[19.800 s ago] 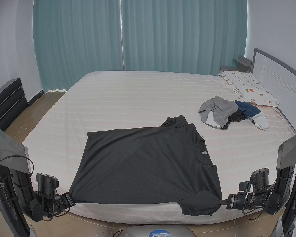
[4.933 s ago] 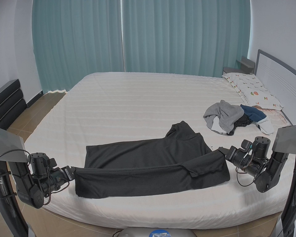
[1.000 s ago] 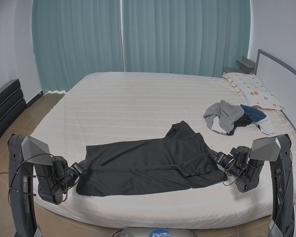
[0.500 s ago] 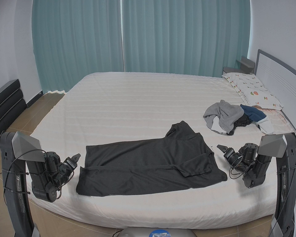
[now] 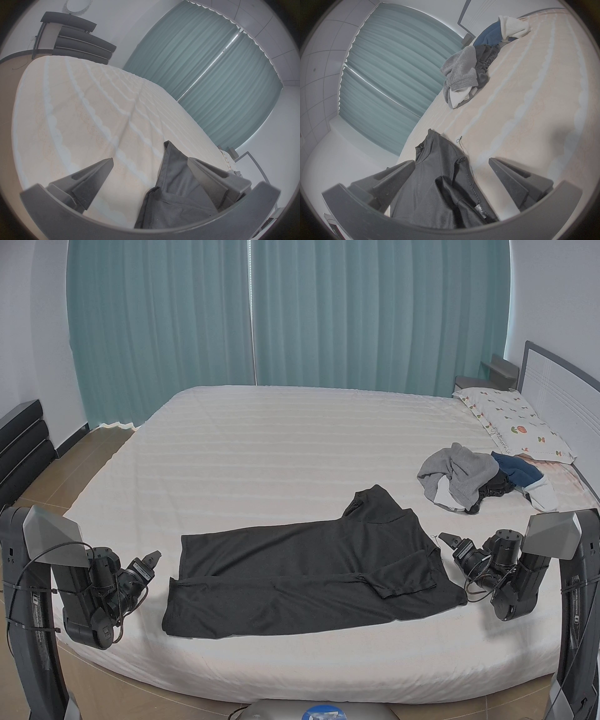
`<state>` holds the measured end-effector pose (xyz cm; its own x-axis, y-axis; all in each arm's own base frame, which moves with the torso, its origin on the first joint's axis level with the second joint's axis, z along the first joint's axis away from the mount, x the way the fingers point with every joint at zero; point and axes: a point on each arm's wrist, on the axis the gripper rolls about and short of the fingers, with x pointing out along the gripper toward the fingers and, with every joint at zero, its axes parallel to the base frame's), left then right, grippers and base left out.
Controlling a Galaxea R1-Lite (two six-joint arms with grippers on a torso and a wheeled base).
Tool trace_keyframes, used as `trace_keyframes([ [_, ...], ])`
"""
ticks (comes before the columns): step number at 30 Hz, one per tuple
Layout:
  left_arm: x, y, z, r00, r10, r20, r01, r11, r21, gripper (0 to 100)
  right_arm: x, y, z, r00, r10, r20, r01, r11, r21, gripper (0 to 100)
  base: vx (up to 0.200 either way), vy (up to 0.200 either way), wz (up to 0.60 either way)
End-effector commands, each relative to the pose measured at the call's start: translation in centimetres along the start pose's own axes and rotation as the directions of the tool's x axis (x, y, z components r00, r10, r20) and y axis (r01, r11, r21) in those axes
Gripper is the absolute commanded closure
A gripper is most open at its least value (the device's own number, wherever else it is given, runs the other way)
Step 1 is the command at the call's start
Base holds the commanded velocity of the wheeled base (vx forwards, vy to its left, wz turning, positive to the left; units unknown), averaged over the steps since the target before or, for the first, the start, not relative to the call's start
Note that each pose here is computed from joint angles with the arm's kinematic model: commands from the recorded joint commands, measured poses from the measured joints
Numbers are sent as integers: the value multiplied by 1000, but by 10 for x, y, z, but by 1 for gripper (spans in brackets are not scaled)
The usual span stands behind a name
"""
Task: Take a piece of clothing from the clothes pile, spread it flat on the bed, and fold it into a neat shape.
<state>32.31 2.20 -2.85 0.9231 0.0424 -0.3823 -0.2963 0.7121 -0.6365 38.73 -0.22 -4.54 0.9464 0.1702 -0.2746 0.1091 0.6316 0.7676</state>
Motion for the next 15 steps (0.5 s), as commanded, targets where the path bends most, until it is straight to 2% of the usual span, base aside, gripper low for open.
trace_keyframes([
  [1,0,-1,1,1000,-7,12,7,1000,0,0,0,0,0,1000,2,2,-2,1000,1,0,0,0,0],
  [10,-2,-9,-5,1000,-29,-7,29,1000,11,0,1,1,0,1000,12,6,-12,1000,-2,0,200,0,0],
  [15,-3,-12,-8,999,-36,-14,36,999,14,0,3,0,0,1000,12,8,-12,1000,-2,0,0,0,0],
])
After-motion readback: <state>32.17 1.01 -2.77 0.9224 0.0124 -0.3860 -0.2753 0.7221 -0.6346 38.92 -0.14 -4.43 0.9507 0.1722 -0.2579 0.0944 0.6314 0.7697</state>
